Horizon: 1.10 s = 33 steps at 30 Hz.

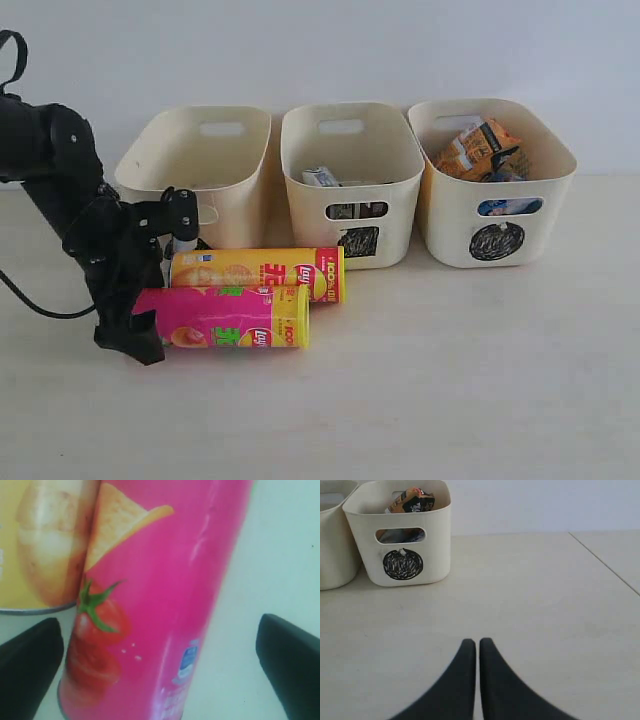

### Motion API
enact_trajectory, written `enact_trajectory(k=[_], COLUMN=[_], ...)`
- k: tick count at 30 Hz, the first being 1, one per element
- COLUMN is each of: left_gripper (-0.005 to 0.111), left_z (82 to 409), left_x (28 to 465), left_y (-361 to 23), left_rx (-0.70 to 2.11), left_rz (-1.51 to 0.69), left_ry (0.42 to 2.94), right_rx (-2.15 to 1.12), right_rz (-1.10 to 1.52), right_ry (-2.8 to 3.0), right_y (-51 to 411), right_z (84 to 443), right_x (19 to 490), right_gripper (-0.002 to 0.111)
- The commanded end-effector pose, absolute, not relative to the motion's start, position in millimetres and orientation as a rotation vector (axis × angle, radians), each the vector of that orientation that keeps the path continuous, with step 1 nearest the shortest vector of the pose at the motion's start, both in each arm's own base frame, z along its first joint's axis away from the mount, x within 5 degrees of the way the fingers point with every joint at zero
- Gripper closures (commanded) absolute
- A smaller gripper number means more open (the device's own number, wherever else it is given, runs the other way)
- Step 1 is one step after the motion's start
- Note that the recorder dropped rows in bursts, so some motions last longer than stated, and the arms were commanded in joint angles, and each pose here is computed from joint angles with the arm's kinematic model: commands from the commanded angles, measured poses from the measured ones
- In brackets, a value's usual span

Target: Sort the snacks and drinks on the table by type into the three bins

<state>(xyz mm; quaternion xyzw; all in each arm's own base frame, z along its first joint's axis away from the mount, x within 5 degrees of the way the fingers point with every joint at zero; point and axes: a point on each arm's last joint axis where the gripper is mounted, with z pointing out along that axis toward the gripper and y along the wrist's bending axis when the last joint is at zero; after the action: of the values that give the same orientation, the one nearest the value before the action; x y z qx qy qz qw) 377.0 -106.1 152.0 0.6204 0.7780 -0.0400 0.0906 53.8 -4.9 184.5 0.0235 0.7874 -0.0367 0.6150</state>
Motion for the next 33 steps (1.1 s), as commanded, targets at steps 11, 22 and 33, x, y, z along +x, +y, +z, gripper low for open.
enact_trajectory(k=[11,22,33], left_gripper=[0.048,0.103,0.103], left_z=[140.2,145.6,205.0], left_x=[376.5,361.2,341.2], left_y=[-109.0,-106.8,-104.2], left_rx=[1.896,2.06,1.991], left_rz=[-0.159,-0.288,-0.303], left_ry=[2.317,2.325,2.339], right_rx=[0.055,0.055,0.056], right_rz=[-0.09,-0.09,-0.09], right_ry=[1.806,1.806,1.808], right_y=[-5.2,-5.2,-5.2], right_z=[184.1,184.1,183.9], right_x=[53.7,53.7,53.7], right_gripper=[0.108,0.108,0.108])
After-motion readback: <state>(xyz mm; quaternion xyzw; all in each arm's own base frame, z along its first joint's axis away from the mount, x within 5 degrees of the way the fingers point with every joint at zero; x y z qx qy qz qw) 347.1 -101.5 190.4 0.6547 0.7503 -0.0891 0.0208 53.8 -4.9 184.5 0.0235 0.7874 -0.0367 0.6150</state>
